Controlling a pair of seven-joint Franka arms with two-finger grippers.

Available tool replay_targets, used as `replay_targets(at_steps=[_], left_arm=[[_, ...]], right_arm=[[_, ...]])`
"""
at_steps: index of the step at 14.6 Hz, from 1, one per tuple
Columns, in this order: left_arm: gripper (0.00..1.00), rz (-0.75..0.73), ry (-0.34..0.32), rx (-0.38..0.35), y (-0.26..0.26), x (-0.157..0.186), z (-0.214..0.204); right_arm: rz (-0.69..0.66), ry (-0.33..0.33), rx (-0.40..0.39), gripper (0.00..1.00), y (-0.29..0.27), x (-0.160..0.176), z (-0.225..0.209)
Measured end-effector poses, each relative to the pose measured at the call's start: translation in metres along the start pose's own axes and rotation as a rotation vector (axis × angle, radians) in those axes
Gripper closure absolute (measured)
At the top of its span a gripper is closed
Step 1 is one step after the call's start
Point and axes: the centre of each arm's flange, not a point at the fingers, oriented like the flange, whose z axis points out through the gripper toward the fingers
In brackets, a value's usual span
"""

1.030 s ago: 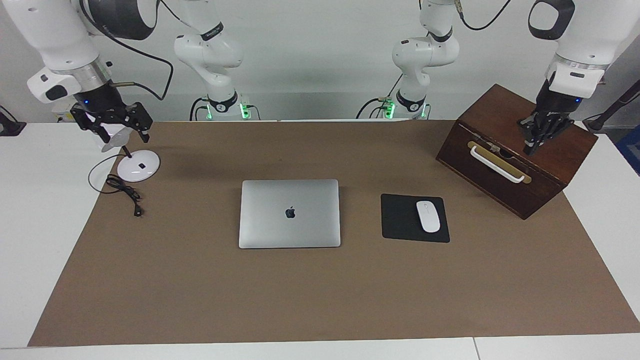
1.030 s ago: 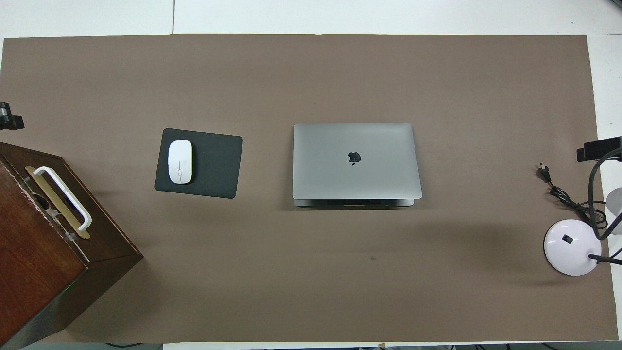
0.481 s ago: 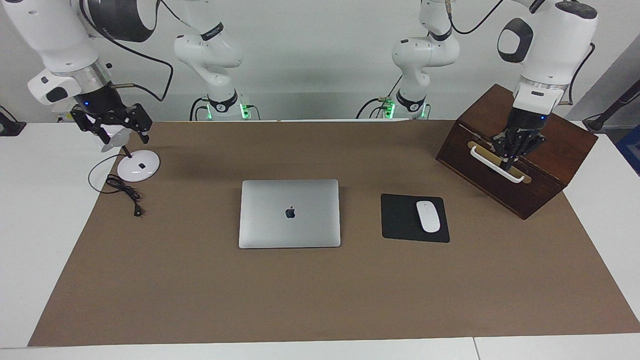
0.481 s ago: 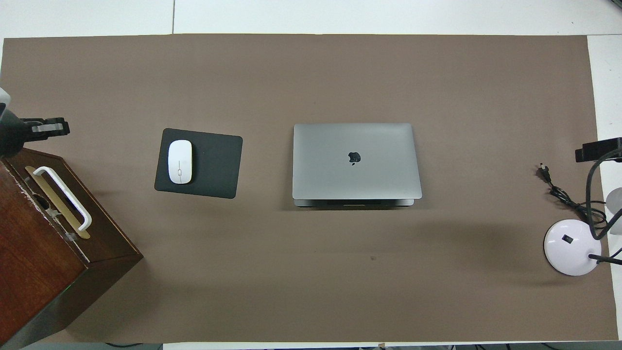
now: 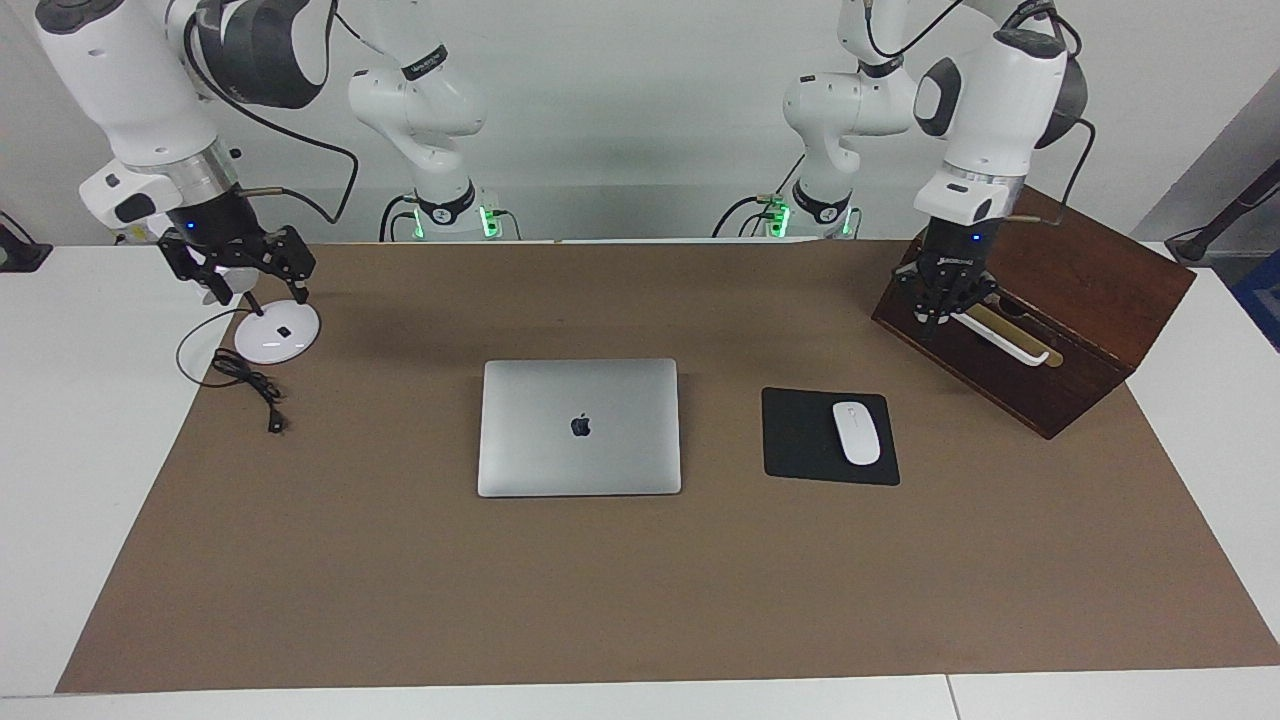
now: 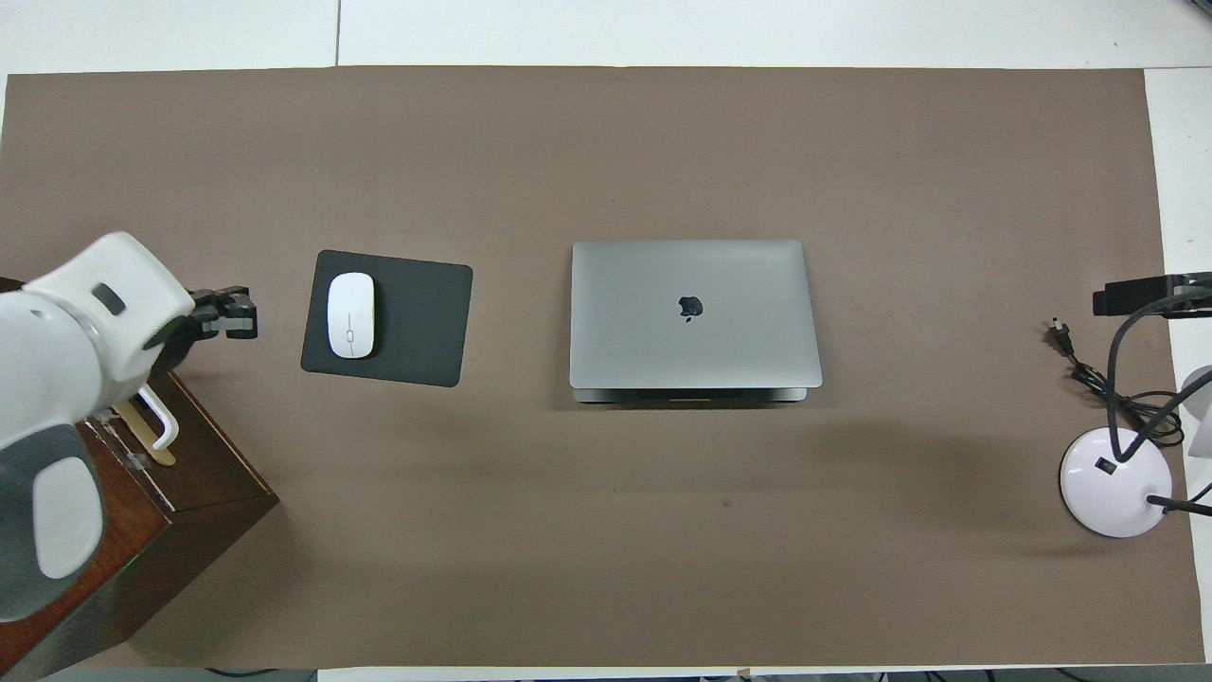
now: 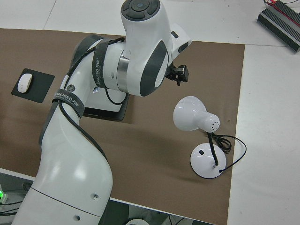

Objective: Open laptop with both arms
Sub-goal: 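Move the left gripper toward the laptop while the right gripper approaches it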

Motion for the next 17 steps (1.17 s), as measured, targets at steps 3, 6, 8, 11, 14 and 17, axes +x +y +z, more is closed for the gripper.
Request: replay_targets(at_steps=[3, 6, 8, 11, 14, 17], left_arm=[[0.99, 0.061, 0.014, -0.022, 0.030, -0.030, 0.007], [0.99, 0.118, 0.021, -0.046, 0.056, -0.045, 0.006], [0.99, 0.154, 0.012, -0.062, 0.075, -0.057, 0.009], [0.99, 0.160, -0.003, -0.084, 0.099, -0.071, 0.014], [0.99, 0.143, -0.010, -0.107, 0.124, -0.081, 0.017], [0.99, 0.115, 0.006, -0.131, 0.146, -0.095, 0.026]], right_arm=[[0.068, 0.062, 0.116, 0.00, -0.018, -0.003, 0.009], [0.156, 0.114, 0.194, 0.00, -0.070, -0.011, 0.026], [0.217, 0.140, 0.233, 0.00, -0.119, -0.023, 0.034], [0.314, 0.164, 0.283, 0.12, -0.185, -0.044, 0.040], [0.440, 0.201, 0.346, 0.30, -0.233, -0.059, 0.048], [0.543, 0.224, 0.403, 0.30, -0.256, -0.072, 0.062]])
